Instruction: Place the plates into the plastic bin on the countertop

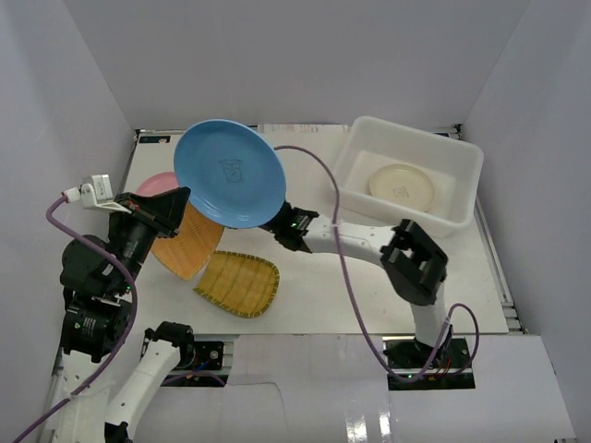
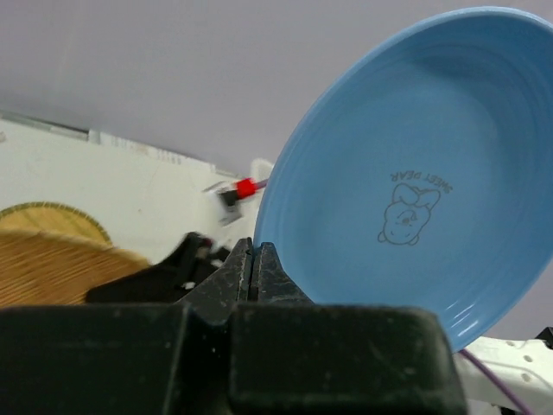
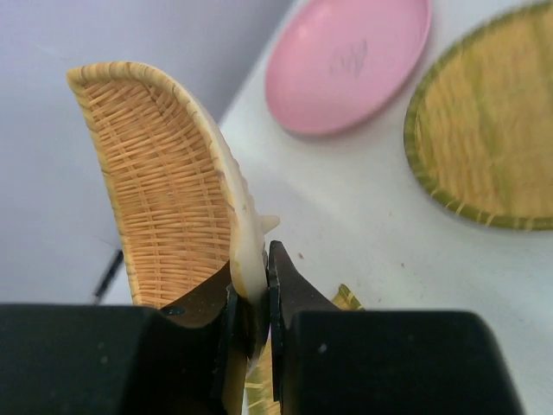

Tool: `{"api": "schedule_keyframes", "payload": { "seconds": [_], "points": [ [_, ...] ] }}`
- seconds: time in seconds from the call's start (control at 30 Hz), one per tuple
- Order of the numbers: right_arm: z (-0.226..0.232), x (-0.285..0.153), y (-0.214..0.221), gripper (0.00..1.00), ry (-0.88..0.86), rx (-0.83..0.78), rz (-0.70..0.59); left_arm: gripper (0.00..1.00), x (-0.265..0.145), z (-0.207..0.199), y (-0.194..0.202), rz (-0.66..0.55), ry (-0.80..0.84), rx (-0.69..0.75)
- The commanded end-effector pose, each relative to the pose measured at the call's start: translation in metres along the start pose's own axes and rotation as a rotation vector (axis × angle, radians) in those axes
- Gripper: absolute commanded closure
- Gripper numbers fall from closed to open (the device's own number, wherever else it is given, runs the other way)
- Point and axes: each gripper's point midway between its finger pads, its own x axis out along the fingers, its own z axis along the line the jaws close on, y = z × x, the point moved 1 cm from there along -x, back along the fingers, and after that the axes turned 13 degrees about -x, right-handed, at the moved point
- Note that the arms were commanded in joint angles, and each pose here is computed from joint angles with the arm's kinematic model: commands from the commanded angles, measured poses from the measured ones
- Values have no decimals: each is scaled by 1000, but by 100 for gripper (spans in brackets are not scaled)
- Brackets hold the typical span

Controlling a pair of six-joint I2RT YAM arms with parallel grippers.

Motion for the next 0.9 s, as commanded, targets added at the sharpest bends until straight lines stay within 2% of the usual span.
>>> {"api": "schedule_keyframes", "payload": {
  "seconds": [0.0, 0.03, 0.07, 0.1, 0.13, 0.17, 0.2, 0.23, 0.3, 0.33, 0.4, 0.53, 0.67, 0.83, 0.87],
  "points": [
    [5, -86, -147, 92, -34, -27, -388, 100, 0, -27, -7, 5, 98, -47],
    [-25, -102, -161, 92, 19, -24, -416, 100, 2, -26, -4, 14, 103, -56],
    [-32, -137, -183, 92, 31, -28, -474, 100, 5, -26, 0, 30, 112, -66],
    [-60, -147, -165, 92, 91, -29, -442, 100, 9, -25, 4, 41, 116, -83],
    [-99, -168, -176, 92, 181, -26, -471, 100, 14, -20, 11, 62, 105, -94],
    [-112, -200, -186, 92, 229, -37, -500, 100, 18, -21, 15, 78, 122, -102],
    [-140, -212, -172, 92, 301, -37, -473, 100, 26, -16, 20, 96, 113, -112],
    [-180, -238, -178, 92, 407, -33, -493, 100, 33, -8, 29, 115, 98, -128],
    [-215, -276, -173, 92, 525, -57, -472, 100, 48, 1, 40, 155, 79, -149],
    [-254, -302, -170, 92, 638, -40, -467, 100, 52, 2, 44, 167, 75, -162],
    [-300, -343, -162, 92, 774, -13, -467, 100, 66, 10, 55, 197, 71, -184],
    [-362, -362, -120, 92, 884, 89, -384, 100, 87, 17, 69, 241, 58, -227],
    [-383, -348, -100, 92, 868, 115, -297, 100, 102, 18, 79, 255, 40, -212],
    [-379, -305, -73, 92, 684, 173, -174, 100, 118, 6, 94, 267, 32, -182],
    [-373, -297, -69, 92, 645, 177, -157, 100, 122, 2, 107, 298, 32, -175]
  ]
}}
